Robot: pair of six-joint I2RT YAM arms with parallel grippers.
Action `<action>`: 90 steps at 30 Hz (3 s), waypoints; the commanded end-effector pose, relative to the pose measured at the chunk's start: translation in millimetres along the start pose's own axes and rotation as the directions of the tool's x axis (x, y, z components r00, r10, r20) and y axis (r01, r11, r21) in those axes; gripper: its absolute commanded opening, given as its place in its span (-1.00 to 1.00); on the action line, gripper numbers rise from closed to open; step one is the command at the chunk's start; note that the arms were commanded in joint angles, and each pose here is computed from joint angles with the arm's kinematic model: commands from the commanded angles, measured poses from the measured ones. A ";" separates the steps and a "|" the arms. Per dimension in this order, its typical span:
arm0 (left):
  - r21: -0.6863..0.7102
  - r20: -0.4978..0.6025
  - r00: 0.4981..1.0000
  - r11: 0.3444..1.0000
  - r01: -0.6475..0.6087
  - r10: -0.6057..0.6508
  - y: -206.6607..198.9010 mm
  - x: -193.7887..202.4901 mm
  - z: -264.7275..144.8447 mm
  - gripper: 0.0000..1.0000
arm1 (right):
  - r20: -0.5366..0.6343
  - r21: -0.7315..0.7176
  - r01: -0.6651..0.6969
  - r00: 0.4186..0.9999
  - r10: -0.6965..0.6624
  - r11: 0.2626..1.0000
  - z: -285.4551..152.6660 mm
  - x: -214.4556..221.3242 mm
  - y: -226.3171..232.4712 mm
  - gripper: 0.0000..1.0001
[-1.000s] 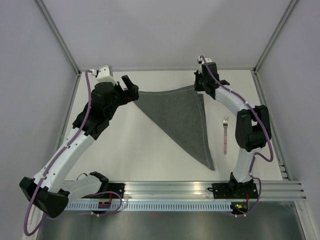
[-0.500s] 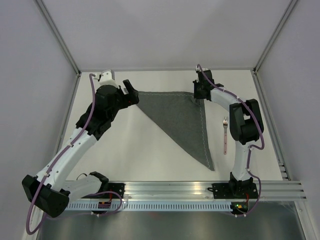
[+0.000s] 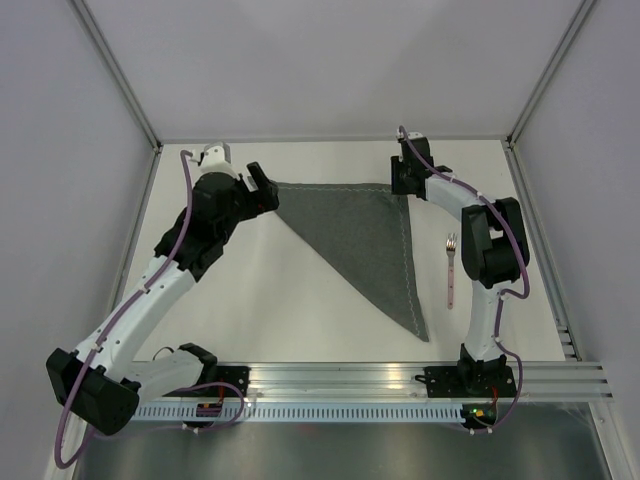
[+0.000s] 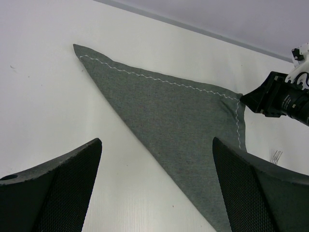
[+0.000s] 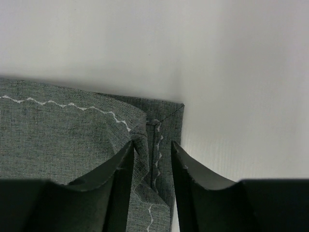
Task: Fold the napkin, place the utensils inside, and roll it up
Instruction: Fold the napkin at the center of the board, then pick up the fork at the center of the board.
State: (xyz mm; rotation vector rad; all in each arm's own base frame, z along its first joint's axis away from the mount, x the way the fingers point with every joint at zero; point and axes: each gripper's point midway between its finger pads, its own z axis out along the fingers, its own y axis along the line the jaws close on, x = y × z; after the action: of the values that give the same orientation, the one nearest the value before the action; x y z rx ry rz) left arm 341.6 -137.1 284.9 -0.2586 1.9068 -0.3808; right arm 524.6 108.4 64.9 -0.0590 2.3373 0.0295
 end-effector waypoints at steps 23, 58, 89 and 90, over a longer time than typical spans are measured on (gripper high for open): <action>0.227 -0.185 0.982 0.971 0.081 -0.038 -23.1 91.3 15.2 0.79 | 0.065 -0.032 0.007 0.998 -0.005 0.999 -43.1 -48.4 -31.0 0.21; 0.394 -0.387 0.919 0.889 0.233 -0.070 -103.4 185.5 52.3 0.43 | -0.407 -0.193 0.237 0.864 -0.297 0.952 -177.1 175.4 -123.3 -0.01; 0.426 -0.367 0.929 0.880 0.210 -0.045 -109.3 177.1 48.1 0.50 | -0.548 -0.143 0.091 0.822 -0.155 0.986 -139.1 207.1 -111.5 -0.30; 0.425 -0.366 0.930 0.881 0.208 -0.043 -108.9 177.0 48.0 0.50 | -0.552 -0.136 0.101 0.818 -0.160 0.986 -138.8 208.0 -112.1 -0.38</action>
State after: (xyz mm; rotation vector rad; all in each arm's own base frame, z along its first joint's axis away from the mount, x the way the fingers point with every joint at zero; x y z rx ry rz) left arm 317.7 -304.3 129.0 -0.0071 2.1599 -0.9833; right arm 279.1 -11.7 11.4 -0.3311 2.9119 0.1622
